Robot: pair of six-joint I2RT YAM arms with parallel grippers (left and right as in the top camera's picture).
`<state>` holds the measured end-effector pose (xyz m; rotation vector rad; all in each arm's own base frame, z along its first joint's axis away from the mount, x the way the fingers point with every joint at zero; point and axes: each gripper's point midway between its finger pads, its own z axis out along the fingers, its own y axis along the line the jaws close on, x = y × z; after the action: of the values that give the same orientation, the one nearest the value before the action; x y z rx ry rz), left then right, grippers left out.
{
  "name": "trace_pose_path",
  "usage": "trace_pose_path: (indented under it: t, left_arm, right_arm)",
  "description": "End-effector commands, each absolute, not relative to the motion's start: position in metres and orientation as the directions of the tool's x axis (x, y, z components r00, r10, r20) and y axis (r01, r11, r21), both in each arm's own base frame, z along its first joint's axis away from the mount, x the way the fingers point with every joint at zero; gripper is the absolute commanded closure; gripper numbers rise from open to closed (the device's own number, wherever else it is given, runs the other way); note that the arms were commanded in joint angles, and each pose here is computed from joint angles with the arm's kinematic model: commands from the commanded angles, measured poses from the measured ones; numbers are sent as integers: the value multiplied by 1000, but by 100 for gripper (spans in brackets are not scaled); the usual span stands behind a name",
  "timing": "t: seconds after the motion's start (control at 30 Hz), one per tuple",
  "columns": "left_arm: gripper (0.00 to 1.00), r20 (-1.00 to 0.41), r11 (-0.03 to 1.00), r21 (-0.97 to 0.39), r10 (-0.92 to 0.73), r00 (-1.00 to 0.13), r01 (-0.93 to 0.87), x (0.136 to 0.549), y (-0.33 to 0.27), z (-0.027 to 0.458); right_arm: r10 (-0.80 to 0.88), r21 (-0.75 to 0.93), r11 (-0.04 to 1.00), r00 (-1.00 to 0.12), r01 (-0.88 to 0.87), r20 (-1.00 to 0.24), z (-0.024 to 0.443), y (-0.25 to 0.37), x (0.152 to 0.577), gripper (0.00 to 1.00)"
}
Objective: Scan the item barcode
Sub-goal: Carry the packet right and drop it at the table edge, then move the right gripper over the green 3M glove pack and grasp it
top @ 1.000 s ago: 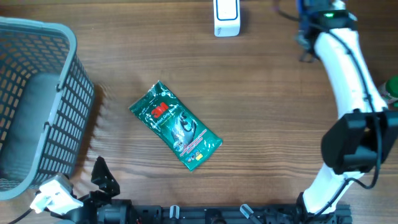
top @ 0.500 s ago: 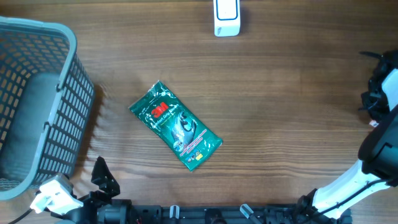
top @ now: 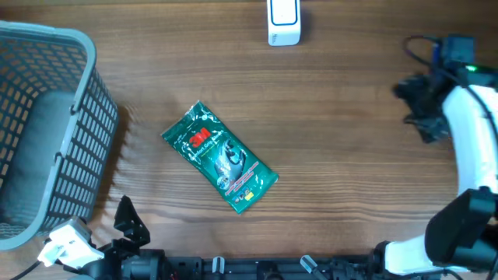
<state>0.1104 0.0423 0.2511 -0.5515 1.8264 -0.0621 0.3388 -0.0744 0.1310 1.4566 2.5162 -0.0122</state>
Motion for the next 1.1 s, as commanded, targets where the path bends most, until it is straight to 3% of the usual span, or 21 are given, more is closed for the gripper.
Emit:
trace_pose_path:
  t: [0.0, 0.1, 0.2, 0.43, 0.47, 0.6, 0.67, 0.73, 0.77, 0.87, 1.07]
  left_arm:
    - [0, -891, 886, -320, -402, -212, -337, 110, 43, 252]
    - [0, -891, 886, -320, -402, -212, -337, 110, 43, 252]
    - [0, -891, 886, -320, -402, -212, -337, 110, 43, 252]
    - [0, -891, 886, -320, -402, -212, -337, 110, 43, 252]
    - [0, -891, 886, -320, -402, -212, -337, 110, 43, 252]
    - [0, -891, 886, -320, -402, -212, -337, 110, 43, 252]
    - [0, -891, 886, -320, -402, -212, -337, 110, 43, 252]
    - [0, -891, 886, -320, -402, -212, -337, 110, 43, 252]
    - [0, -891, 886, -320, -402, -212, -337, 110, 43, 252]
    - [0, -891, 886, -320, -402, -212, -337, 110, 43, 252]
    - [0, -891, 886, -320, -402, -212, -337, 110, 43, 252]
  right_arm:
    - [606, 237, 783, -792, 575, -80, 126, 29, 349, 0]
    - [223, 248, 953, -956, 172, -191, 122, 117, 356, 0]
    - [-186, 210, 946, -944, -247, -272, 99, 203, 348, 0]
    - [-454, 155, 874, -888, -460, -75, 2, 277, 285, 0]
    - [-471, 148, 868, -880, -474, -60, -5, 280, 280, 0]
    - [-515, 139, 848, -857, -512, -15, -14, 288, 260, 21]
    - [-512, 139, 850, -859, -509, -13, -15, 291, 257, 50]
    - [-445, 127, 888, -895, -442, -4, -15, 290, 256, 87]
    - [-405, 93, 910, -914, -404, -1, -16, 284, 259, 96]
    - [-158, -155, 976, -987, -152, -25, -14, 228, 278, 96]
    - [-13, -313, 950, -999, -22, 30, -2, 148, 293, 96]
